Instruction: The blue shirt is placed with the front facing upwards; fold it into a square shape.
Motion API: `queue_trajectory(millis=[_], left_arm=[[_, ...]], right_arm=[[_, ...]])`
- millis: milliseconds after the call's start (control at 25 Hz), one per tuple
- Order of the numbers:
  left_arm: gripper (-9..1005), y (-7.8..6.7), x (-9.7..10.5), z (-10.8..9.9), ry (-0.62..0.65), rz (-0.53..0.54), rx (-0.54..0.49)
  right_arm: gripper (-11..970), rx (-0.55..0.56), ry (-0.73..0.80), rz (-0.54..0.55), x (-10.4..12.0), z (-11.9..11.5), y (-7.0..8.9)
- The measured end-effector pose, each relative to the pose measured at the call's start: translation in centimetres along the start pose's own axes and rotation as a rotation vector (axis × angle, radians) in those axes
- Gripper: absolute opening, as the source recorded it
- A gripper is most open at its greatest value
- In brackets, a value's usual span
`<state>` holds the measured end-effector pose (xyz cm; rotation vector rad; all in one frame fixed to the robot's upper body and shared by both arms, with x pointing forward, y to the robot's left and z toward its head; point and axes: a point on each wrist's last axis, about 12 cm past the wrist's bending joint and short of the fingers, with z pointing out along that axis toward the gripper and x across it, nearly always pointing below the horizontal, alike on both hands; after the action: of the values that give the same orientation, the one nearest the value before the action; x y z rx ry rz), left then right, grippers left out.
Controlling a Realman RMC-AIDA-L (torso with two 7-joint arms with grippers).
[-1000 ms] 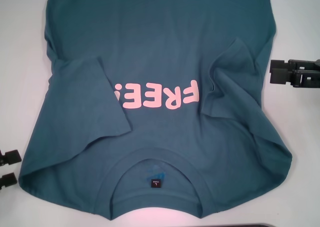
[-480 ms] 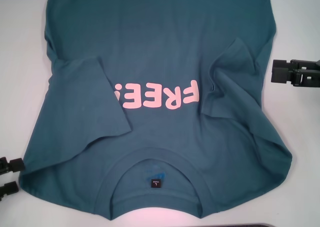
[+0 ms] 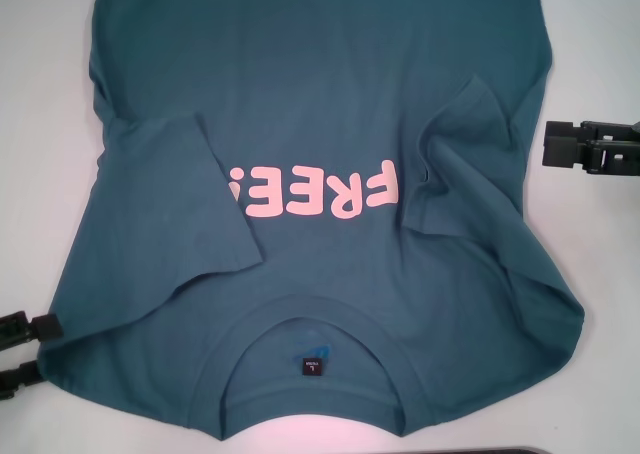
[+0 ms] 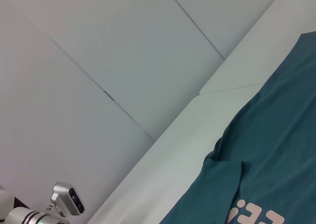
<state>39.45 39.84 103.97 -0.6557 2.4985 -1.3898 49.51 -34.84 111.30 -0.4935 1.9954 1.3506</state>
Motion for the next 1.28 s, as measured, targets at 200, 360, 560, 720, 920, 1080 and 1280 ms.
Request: queue_trajectory(millis=[200, 360, 560, 720, 920, 1080, 1280], left_arm=[[853, -0.4, -0.4, 0.6, 0.009, 0.013, -0.004], [853, -0.6, -0.7, 1.2, 0.030, 0.019, -0.017], [852, -0.9, -0.8, 1.8, 0.039, 0.026, -0.012], [851, -1.3, -0.9, 2.2, 0.058, -0.006, -0.003], [791, -2.7, -1.0, 1.4, 0.042, 0.016, 0.043], [668, -3.0, -1.1, 1.3, 0.047, 0.025, 0.029], [419, -2.7, -1.3, 1.4, 0.045, 0.006, 0.004]], right_arm=[[925, -0.003, 0.002, 0.004, 0.0, -0.1, 0.0], [924, -0.004, 0.002, 0.007, 0.0, -0.1, 0.1], [924, -0.003, -0.003, 0.008, 0.0, -0.1, 0.1], [925, 0.000, -0.012, 0.010, 0.1, -0.3, 0.0], [925, 0.004, -0.027, 0.009, 0.0, -0.5, 0.0], [925, 0.006, -0.034, 0.010, 0.0, -0.6, 0.0], [924, 0.017, -0.047, 0.009, -0.1, -1.0, 0.0]])
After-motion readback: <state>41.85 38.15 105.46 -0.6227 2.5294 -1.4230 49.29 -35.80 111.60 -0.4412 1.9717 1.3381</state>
